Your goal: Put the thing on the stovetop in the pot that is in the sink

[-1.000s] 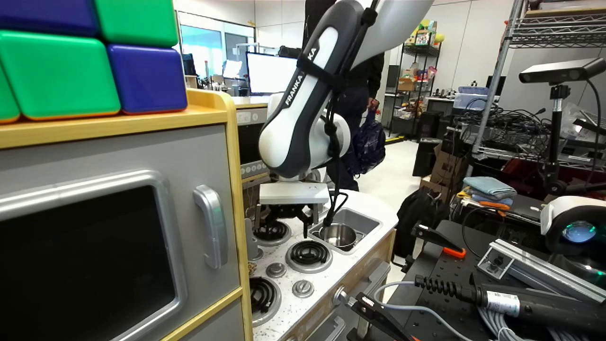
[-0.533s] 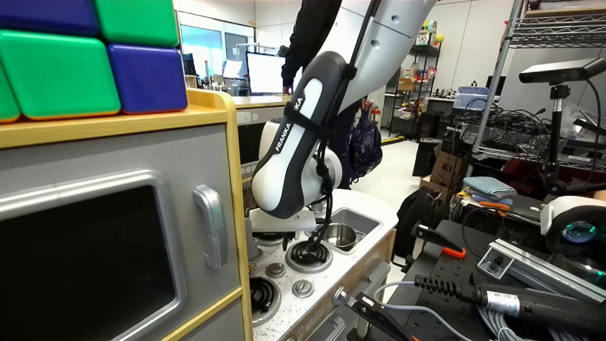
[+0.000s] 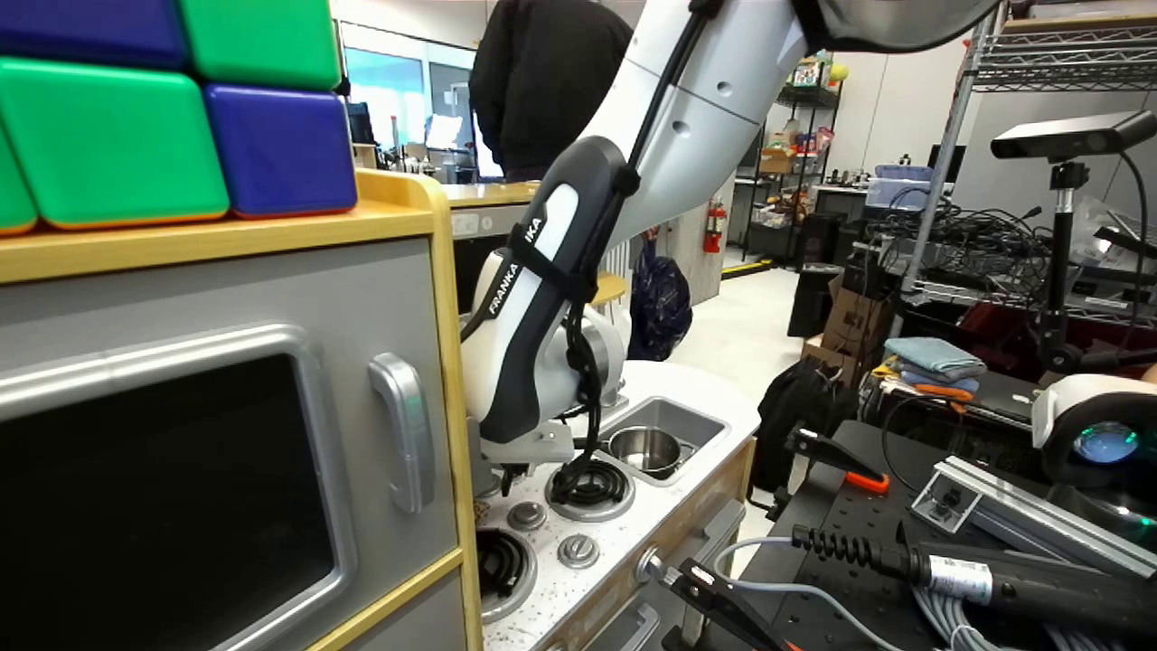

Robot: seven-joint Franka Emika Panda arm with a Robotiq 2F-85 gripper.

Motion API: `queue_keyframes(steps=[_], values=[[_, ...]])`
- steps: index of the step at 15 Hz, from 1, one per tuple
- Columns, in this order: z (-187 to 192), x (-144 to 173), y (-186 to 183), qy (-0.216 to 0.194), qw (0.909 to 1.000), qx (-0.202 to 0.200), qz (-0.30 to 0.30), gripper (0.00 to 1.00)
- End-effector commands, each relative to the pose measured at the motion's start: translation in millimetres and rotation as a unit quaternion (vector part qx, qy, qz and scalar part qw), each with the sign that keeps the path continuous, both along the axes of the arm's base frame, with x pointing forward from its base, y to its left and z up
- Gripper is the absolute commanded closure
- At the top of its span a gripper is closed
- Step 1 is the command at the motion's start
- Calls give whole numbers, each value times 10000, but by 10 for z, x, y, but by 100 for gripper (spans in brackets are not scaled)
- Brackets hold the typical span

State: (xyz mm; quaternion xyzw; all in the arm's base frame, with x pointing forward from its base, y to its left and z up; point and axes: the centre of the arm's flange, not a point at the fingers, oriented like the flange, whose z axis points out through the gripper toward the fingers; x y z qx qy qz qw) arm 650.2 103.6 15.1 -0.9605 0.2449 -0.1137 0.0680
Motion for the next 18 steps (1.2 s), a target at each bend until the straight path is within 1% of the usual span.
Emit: queue_keyframes(steps=[1,2,5,7,9,11,13,14,16,18], values=[[-111,149,35,-139,9998,162,-9,42],[-124,151,27,-127,9997,186,-37,51],[-153,162,24,-62,9994,310,-163,73],[-169,165,29,18,9985,463,-307,88],[-165,161,8,72,9972,596,-436,100],[-79,136,-48,71,9958,739,-543,100],[96,96,-185,153,9926,928,-763,99],[212,74,-299,137,9903,1039,-917,100],[388,50,-561,134,9851,1104,-1310,99],[489,10,-878,198,9777,1114,-1771,99]])
